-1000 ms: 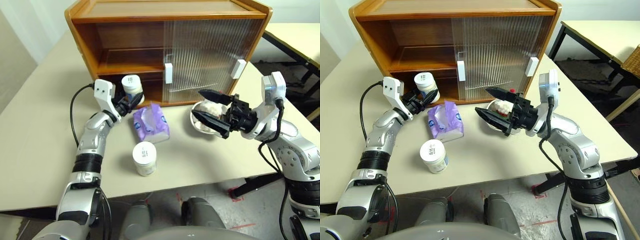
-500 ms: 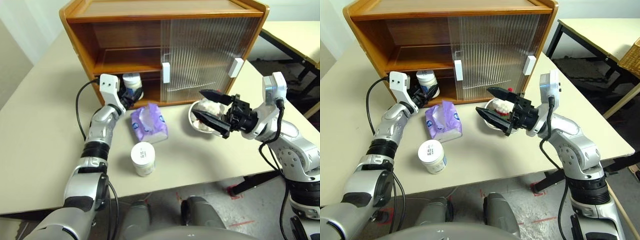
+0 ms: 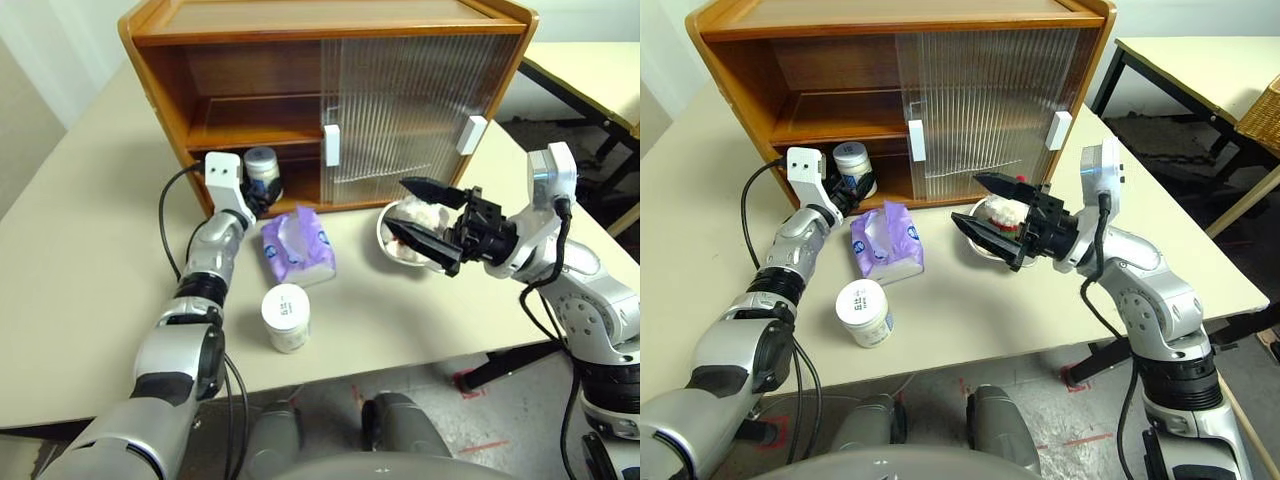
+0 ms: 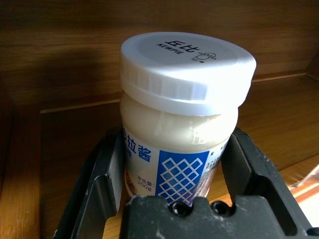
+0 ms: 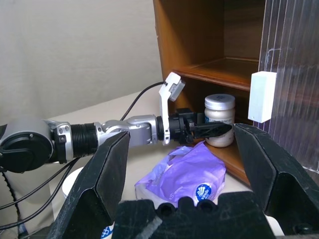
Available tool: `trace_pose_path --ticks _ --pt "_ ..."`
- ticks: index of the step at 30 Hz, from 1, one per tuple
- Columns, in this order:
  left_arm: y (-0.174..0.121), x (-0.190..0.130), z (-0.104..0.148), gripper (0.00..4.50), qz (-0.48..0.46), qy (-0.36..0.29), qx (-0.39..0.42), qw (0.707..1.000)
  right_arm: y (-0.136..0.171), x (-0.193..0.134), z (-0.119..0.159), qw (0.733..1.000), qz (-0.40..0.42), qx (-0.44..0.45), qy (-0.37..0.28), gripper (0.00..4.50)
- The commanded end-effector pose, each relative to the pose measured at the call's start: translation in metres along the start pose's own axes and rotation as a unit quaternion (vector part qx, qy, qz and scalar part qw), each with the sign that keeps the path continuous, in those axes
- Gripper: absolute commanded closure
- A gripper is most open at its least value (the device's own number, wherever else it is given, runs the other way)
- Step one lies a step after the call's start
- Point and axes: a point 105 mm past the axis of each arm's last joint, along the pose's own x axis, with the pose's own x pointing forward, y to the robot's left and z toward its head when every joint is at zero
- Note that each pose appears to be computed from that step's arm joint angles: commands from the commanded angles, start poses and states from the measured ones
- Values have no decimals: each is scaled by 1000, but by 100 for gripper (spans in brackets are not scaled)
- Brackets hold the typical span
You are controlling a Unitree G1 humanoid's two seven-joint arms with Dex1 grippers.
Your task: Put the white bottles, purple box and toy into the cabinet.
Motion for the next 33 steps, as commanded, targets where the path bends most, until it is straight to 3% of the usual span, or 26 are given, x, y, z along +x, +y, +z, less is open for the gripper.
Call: trace_pose_path --ticks 1,19,33 --pt "1 5 11 141 8 -16 15 1000 1 -6 5 1000 -11 -9 -2 0" --pt "-8 16 12 141 11 1 23 1000 6 -20 10 998 -52 -19 1 0" --pt "3 10 3 141 34 13 32 999 4 -19 10 999 -50 -19 2 0"
